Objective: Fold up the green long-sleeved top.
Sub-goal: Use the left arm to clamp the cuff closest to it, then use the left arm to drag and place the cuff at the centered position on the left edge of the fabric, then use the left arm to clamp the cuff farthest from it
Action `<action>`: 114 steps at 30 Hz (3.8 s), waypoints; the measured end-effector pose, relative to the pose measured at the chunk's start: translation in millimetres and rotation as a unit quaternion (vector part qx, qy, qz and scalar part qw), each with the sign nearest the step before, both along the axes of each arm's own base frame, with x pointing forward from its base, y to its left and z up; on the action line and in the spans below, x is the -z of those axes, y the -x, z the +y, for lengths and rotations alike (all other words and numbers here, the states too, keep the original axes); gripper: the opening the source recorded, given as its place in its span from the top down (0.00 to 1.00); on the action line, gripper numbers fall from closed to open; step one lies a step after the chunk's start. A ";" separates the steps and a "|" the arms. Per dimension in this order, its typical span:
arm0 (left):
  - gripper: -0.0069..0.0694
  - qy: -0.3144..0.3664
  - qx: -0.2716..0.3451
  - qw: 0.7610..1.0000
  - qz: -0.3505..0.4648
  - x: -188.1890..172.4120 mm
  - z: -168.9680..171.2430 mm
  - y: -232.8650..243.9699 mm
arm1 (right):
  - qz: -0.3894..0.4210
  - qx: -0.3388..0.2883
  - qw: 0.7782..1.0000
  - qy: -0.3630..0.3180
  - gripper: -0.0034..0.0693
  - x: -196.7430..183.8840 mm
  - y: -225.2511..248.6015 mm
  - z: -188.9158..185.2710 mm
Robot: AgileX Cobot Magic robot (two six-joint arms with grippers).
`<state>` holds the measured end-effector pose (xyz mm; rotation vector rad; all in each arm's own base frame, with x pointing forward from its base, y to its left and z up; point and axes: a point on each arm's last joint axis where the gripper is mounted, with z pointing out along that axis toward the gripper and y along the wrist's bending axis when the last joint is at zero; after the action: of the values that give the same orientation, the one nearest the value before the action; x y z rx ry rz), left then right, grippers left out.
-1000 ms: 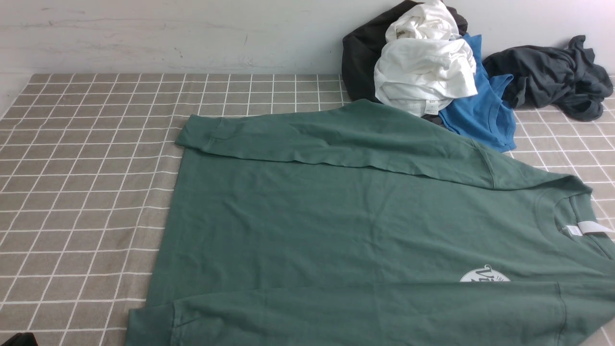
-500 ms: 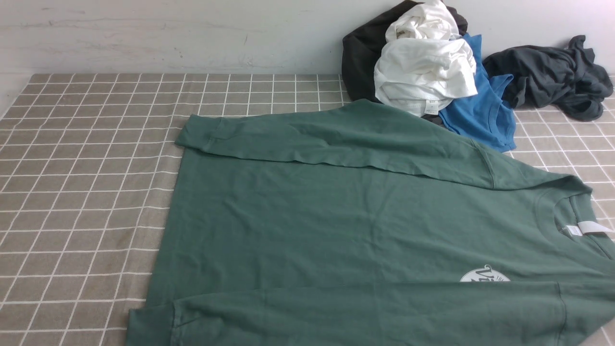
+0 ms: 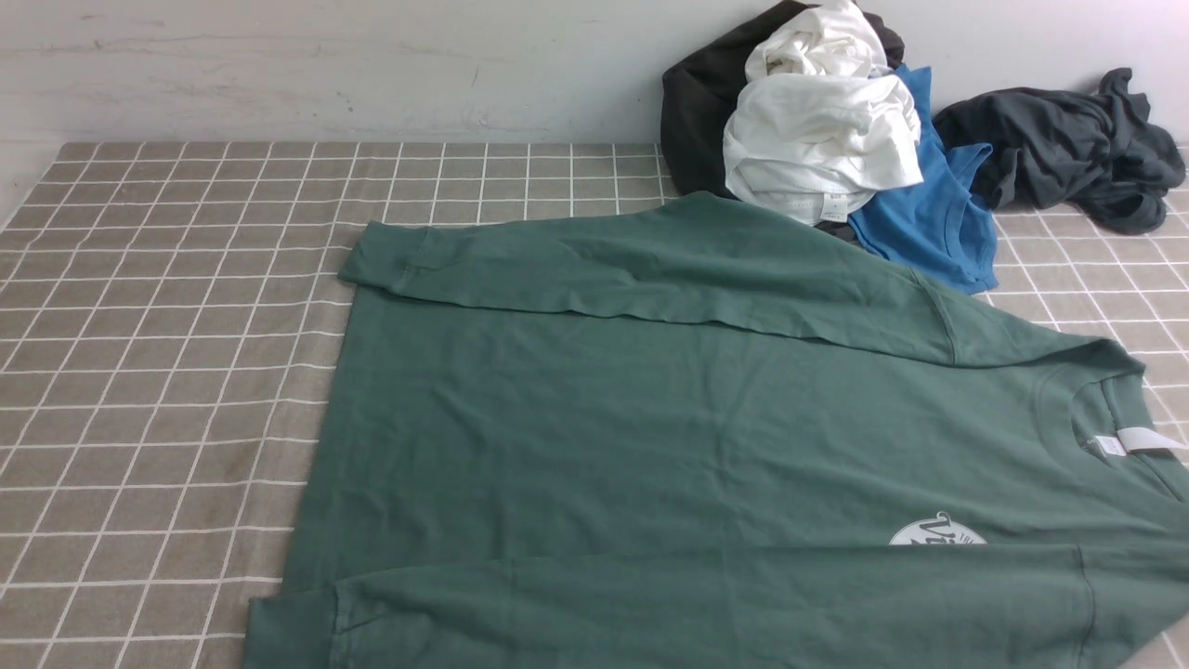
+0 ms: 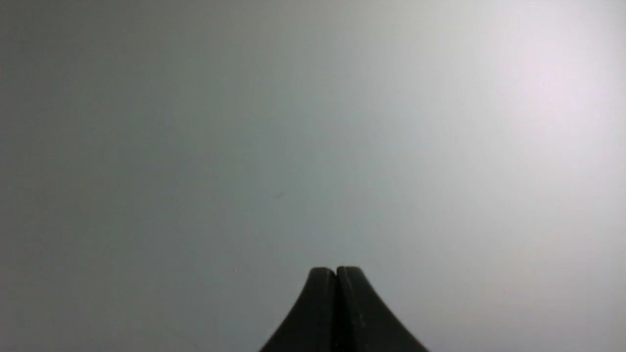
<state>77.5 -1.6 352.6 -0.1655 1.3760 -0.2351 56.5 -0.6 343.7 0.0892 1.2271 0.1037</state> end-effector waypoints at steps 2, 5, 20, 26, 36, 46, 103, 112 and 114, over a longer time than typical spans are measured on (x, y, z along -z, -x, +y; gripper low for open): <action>0.92 -0.016 -0.003 0.997 0.072 0.8 -0.2 -20.5 | 0.089 0.006 0.996 -0.001 0.97 -9.7 -16.1 -1.3; 0.92 -0.027 -0.002 0.974 0.225 20.1 -0.5 -51.4 | 0.250 0.012 0.968 0.002 0.97 -14.3 -44.9 -2.9; 0.66 -0.087 0.154 0.734 0.655 154.6 -32.9 -125.6 | 0.622 -0.211 0.733 0.178 0.97 79.5 -128.9 49.5; 0.42 -0.082 0.148 0.707 0.687 185.4 -33.5 -141.7 | 0.577 -0.232 0.755 0.210 0.97 79.6 -139.7 60.0; 0.80 -0.078 0.138 0.709 0.687 200.6 -33.5 -154.1 | 0.543 -0.220 0.783 0.209 0.97 75.4 -147.2 60.5; 0.92 -0.069 0.148 0.720 0.674 182.1 -37.0 -164.3 | 0.543 -0.221 0.783 0.206 0.97 75.6 -147.1 60.8; 0.35 -0.114 0.048 0.832 0.541 180.5 -32.4 -452.1 | 0.535 -0.222 0.793 0.189 0.97 75.7 -151.2 62.9; 0.48 -0.056 0.053 0.833 0.548 213.2 -31.0 -468.5 | 0.565 -0.226 0.770 0.193 0.97 94.3 -162.9 65.3; 0.64 -0.048 0.058 0.833 0.547 213.4 -32.3 -468.7 | 0.567 -0.226 0.768 0.193 0.97 95.5 -163.5 65.5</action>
<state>546.2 -34.0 139.2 -0.1320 2.5508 -0.1656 220.1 64.9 248.2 -0.6052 2.4543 0.2304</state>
